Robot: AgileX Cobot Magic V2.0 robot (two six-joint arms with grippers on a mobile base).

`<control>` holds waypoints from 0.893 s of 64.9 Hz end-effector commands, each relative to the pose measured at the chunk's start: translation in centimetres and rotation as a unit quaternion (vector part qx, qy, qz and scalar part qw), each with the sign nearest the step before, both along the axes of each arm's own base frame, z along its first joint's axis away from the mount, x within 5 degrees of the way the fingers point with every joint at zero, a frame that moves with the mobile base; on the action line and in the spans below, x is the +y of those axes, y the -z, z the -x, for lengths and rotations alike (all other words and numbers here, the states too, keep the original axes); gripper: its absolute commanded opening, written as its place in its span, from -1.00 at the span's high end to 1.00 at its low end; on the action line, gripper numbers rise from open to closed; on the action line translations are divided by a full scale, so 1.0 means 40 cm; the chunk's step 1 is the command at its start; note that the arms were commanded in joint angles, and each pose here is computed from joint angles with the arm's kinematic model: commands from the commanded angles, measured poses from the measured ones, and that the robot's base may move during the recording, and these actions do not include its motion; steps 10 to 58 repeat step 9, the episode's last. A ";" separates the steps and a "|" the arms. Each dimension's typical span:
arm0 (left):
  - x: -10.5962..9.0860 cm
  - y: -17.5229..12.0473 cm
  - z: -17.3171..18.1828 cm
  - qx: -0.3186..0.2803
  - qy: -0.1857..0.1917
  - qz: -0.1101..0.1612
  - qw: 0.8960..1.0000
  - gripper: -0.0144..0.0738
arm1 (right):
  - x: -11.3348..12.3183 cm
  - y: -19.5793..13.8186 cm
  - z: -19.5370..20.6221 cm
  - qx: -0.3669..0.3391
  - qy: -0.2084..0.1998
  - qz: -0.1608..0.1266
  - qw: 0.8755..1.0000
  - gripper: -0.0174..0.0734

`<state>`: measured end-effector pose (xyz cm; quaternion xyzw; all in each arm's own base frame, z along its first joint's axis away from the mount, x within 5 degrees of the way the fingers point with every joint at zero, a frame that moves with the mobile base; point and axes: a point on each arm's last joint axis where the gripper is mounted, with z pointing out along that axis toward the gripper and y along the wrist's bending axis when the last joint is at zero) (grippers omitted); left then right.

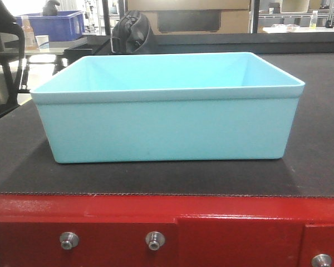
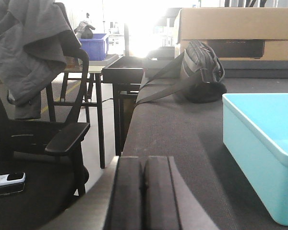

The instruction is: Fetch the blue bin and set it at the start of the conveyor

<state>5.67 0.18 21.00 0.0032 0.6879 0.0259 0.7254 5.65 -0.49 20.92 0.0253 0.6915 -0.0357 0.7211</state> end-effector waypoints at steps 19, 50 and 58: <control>-0.001 -0.005 0.001 -0.010 0.003 -0.003 1.000 0.93 | 0.000 -0.005 0.001 -0.012 0.002 0.003 1.000 0.98; -0.001 -0.005 0.001 -0.010 0.003 -0.003 1.000 0.93 | 0.000 -0.005 0.001 -0.012 0.002 0.003 1.000 0.98; -0.001 -0.005 0.001 -0.010 0.003 -0.003 1.000 0.93 | 0.000 -0.005 0.001 -0.012 0.002 0.003 1.000 0.98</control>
